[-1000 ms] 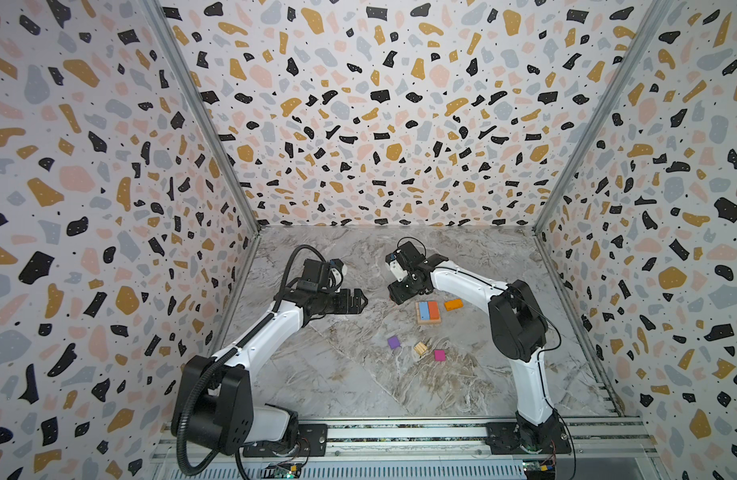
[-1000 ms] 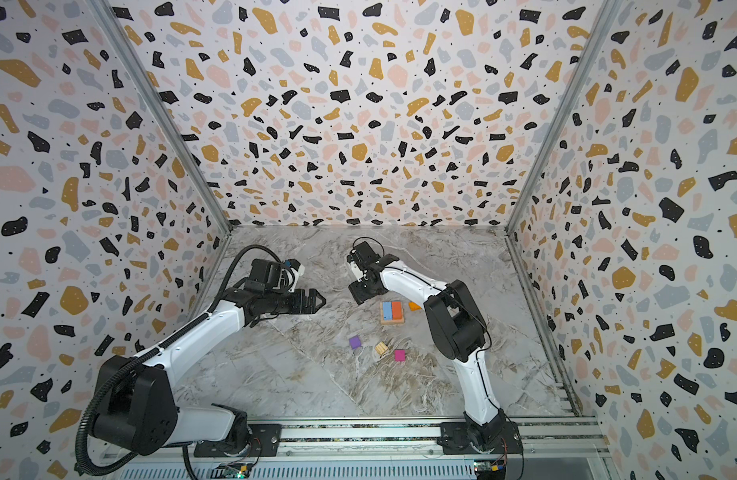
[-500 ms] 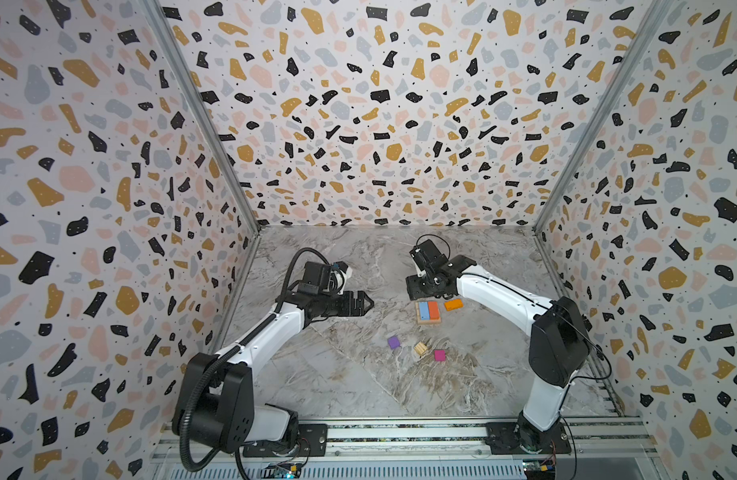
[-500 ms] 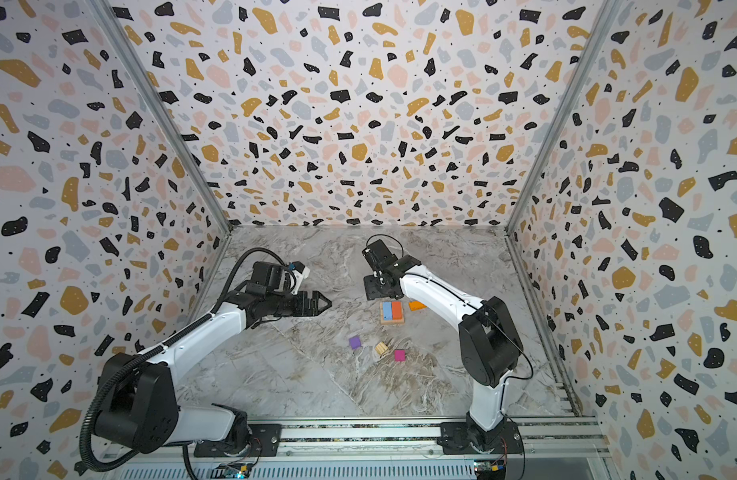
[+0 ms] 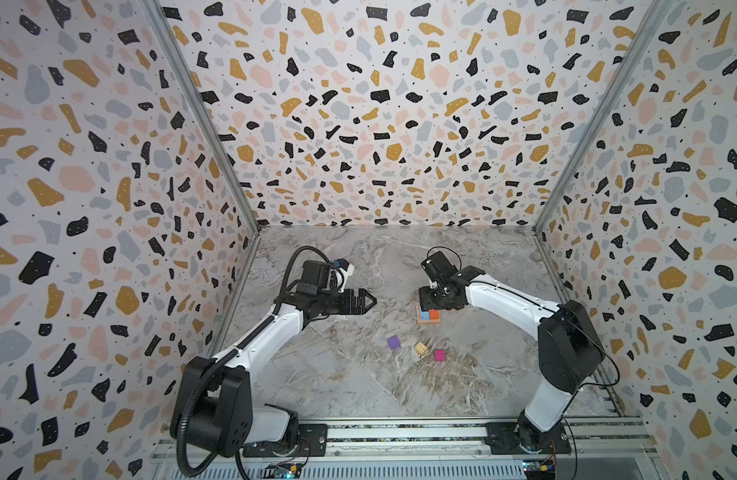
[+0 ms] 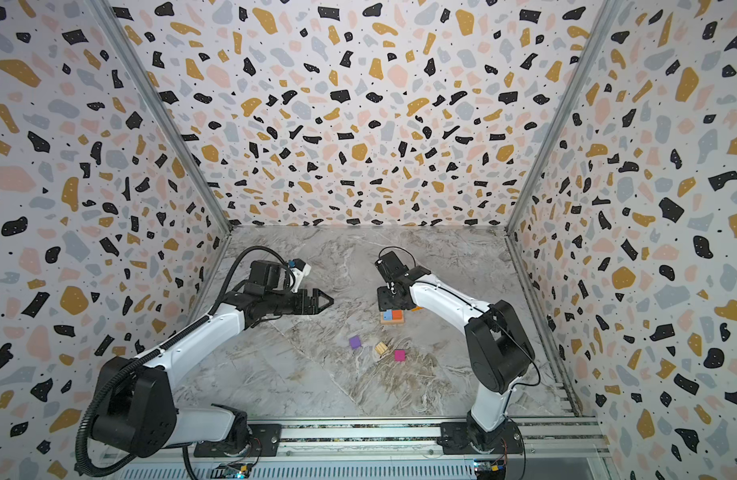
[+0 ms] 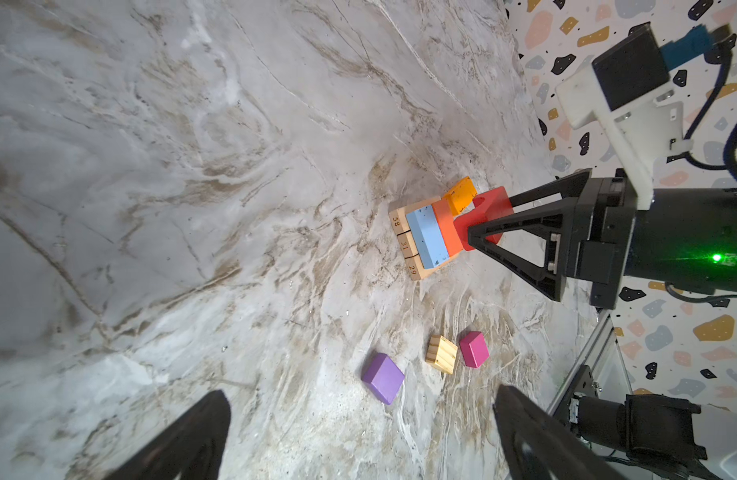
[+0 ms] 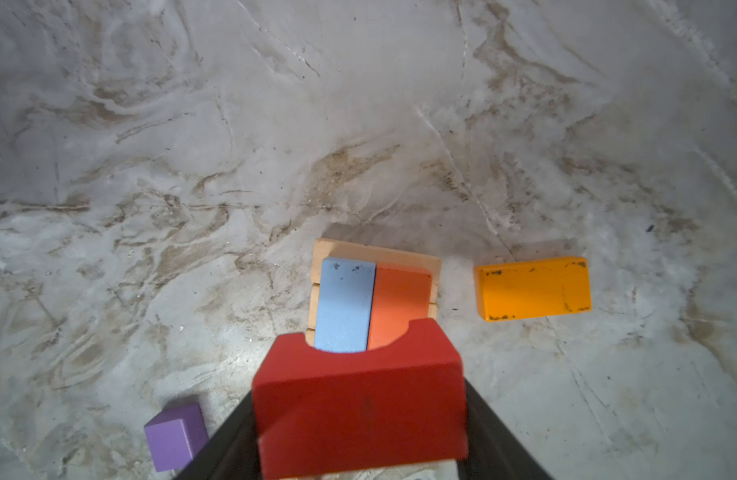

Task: Build the wood block tower
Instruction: 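Lift the red arch block and carry it over the stack with the right gripper, then hold the red arch block above the blue and orange bars, aligning it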

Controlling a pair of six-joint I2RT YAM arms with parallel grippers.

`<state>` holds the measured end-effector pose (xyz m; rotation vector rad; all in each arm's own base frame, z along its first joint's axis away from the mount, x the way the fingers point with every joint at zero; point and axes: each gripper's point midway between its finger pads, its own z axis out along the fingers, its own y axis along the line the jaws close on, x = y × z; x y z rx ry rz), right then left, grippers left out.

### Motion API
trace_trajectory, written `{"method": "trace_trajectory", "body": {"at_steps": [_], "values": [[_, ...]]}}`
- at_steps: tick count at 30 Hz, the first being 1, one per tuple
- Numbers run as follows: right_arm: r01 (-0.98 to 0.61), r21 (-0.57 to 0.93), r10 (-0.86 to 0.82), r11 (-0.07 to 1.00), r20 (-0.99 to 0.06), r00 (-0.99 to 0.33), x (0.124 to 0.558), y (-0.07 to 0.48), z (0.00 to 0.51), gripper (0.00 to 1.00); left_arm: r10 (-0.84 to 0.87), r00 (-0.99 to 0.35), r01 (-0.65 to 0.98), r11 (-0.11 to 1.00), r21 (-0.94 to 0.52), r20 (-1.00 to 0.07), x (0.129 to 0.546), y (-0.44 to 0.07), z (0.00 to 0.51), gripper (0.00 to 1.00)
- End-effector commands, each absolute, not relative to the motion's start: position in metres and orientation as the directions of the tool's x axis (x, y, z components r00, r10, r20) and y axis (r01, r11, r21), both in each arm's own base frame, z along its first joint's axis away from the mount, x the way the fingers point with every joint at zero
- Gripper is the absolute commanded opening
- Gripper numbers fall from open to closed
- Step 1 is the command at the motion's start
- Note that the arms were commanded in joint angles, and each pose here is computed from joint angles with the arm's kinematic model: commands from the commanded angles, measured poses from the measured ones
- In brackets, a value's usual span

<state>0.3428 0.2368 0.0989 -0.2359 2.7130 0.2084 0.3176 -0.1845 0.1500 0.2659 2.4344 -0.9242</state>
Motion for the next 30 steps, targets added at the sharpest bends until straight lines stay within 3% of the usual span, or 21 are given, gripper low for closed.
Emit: {"method": "trace_trajectory", "body": {"at_steps": [1,30], "values": [[-0.157,0.153,-0.077,0.976,-0.429,-0.9,0.34,0.236,0.111,0.48,-0.008,-0.836,0.362,0.743,-0.562,-0.549,0.319,-0.184,0.153,1.0],[-0.098,0.107,-0.046,0.989,-0.408,-0.912,0.346,0.24,0.09,0.48,-0.008,-0.836,0.353,0.757,-0.55,-0.548,0.319,-0.181,0.153,1.0]]}}
